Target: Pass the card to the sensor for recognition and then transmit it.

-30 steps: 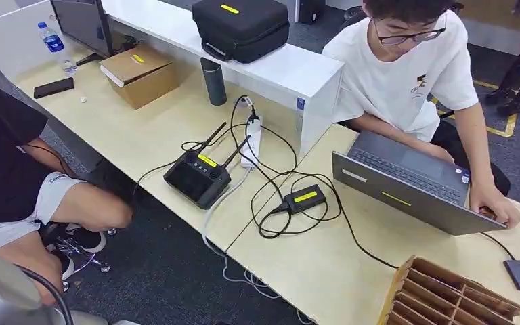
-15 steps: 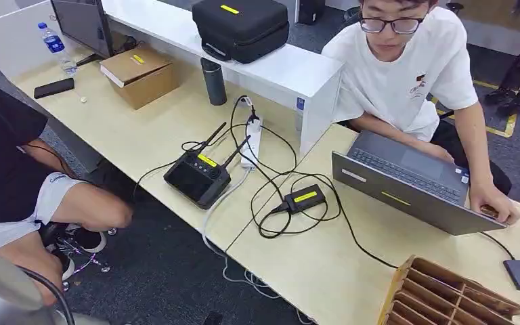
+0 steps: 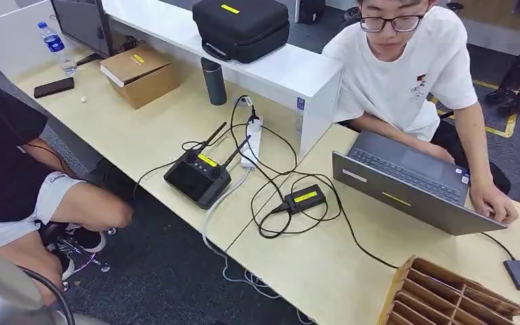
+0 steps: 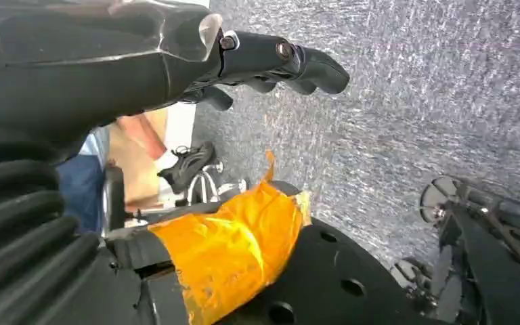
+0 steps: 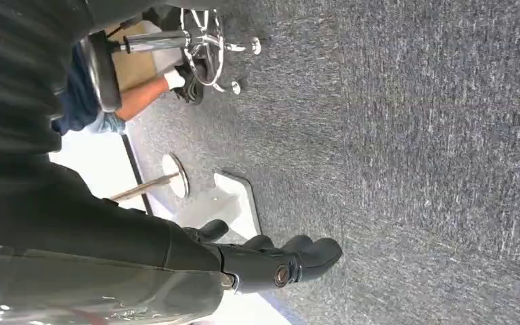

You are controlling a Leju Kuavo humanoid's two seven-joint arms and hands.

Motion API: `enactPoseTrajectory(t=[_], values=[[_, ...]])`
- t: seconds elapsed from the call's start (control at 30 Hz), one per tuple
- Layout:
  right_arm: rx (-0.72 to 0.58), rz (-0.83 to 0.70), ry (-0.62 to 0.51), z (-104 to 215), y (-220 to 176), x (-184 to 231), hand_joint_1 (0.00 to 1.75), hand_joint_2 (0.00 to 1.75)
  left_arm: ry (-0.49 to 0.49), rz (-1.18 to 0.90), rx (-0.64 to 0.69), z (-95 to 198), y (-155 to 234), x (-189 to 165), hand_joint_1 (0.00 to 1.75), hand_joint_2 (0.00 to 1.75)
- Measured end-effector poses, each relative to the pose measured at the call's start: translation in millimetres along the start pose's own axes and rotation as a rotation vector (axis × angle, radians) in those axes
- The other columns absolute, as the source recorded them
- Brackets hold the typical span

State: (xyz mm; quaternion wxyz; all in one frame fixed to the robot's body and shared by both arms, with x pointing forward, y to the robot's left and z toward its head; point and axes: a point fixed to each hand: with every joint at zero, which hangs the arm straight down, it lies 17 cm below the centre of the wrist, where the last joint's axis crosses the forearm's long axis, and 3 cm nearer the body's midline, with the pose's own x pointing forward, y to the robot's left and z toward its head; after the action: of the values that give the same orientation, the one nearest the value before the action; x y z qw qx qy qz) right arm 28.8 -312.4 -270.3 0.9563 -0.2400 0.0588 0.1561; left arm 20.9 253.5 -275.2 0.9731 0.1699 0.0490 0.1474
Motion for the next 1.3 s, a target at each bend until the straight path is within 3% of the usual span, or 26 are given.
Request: enactPoseTrajectory(t=[1.3], values=[[0.009, 0.018, -0.027, 0.4, 1.8, 4.2, 0.0, 1.75, 0.024, 0.004, -0.016, 1.2, -3.8, -1.8, 0.0, 1.75]])
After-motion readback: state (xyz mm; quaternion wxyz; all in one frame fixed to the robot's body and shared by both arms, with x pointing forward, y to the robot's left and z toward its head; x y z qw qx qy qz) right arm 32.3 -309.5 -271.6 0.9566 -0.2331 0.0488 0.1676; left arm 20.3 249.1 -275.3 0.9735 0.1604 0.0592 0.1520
